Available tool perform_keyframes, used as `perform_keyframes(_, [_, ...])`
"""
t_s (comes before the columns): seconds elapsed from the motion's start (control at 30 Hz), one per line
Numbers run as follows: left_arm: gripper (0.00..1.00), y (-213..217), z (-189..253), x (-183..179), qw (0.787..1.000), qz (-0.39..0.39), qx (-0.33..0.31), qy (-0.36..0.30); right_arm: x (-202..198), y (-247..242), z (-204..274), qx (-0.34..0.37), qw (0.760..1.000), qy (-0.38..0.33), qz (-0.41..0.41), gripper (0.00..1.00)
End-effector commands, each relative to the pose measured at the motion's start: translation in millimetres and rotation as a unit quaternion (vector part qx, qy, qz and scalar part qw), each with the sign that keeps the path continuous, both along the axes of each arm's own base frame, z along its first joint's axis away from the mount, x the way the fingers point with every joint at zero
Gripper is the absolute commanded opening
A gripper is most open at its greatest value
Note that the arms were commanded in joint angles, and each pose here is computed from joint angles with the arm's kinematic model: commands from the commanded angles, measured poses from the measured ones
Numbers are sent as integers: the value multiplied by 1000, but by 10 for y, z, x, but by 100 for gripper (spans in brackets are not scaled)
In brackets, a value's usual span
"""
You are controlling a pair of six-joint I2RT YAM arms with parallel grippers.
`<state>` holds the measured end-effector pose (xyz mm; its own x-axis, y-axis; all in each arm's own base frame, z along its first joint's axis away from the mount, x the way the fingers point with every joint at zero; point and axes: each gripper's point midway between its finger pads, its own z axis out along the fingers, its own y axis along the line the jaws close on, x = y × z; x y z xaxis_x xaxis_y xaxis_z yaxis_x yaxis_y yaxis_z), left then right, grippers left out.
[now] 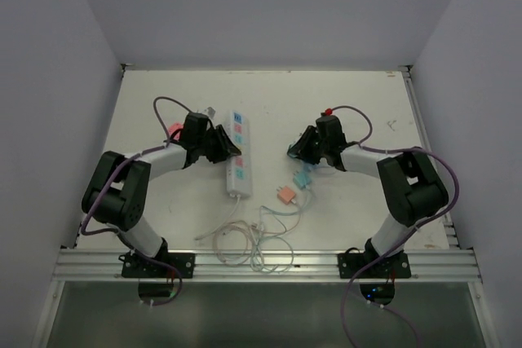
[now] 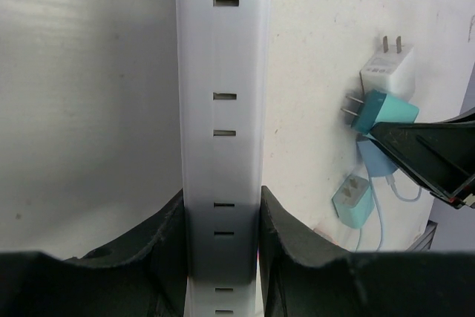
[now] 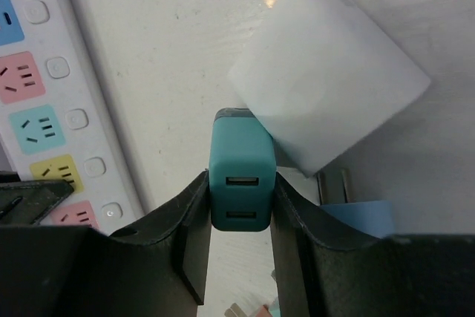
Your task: Pull the plug off the socket
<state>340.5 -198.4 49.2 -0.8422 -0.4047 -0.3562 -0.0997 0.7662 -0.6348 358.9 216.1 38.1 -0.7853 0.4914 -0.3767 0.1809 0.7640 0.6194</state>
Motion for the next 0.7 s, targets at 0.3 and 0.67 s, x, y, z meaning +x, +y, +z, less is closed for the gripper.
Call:
perform_keyframes(0.3, [1,-322,-107,758,997,-79,11,-15,-48,-125,779,5,996,-82,36,80])
perform_keyframes(0.67, [29,-749,-146,1003,988,-143,-61,-16,-437,-405,1409,-42,984,-162,60,83])
